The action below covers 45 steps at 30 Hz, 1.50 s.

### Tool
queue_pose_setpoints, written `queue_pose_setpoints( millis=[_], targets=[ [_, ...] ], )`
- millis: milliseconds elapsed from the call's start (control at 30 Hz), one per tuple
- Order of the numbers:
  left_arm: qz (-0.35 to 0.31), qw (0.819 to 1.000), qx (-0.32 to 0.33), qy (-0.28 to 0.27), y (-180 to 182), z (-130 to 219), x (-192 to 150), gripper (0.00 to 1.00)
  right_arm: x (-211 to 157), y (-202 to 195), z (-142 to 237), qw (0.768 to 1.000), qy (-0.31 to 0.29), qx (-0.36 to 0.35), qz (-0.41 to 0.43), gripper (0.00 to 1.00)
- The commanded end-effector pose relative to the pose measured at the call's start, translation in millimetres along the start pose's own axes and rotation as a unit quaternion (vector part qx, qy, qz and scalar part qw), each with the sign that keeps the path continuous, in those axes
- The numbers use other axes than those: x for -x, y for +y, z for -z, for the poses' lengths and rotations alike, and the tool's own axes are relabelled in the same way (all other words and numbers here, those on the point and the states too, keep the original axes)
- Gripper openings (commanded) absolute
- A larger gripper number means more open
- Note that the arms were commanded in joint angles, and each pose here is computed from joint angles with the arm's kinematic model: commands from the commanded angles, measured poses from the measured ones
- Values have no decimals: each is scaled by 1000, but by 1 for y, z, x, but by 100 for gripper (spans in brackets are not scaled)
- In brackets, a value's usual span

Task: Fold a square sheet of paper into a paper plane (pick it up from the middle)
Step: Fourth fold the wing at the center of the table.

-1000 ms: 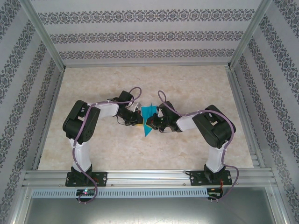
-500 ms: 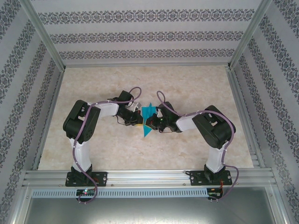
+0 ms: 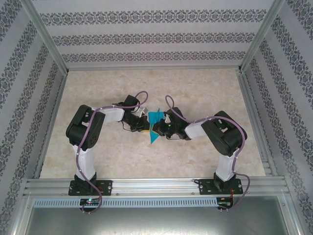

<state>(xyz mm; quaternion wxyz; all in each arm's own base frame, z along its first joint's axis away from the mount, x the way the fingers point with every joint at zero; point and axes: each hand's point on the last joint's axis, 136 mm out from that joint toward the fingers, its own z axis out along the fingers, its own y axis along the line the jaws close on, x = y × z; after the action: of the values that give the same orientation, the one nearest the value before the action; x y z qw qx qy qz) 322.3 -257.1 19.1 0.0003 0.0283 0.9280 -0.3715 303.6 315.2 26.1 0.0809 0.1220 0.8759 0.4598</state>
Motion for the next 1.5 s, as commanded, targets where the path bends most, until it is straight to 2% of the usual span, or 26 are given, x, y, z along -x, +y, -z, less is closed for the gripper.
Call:
queue_pose_setpoints(
  millis=[0,300,800,1133,1467],
  targets=[
    [1,1000,18,19,17,-13,-9,0,1,3,-1,1000,-1,15,3,5],
    [0,1000,16,18,15,-12,-9,0,-7,-21,-7,999,18,-43,6,5],
    [1,1000,9,21,13,-15,-9,0,2,-1,-3,1000,-3,14,-4,5],
    [0,1000,9,24,14,-16,-11,0,2,-1,-3,1000,-5,12,-16,4],
    [-1,1000,6,24,13,-16,-11,0,-2,-20,-10,999,7,-31,-19,4]
  ],
)
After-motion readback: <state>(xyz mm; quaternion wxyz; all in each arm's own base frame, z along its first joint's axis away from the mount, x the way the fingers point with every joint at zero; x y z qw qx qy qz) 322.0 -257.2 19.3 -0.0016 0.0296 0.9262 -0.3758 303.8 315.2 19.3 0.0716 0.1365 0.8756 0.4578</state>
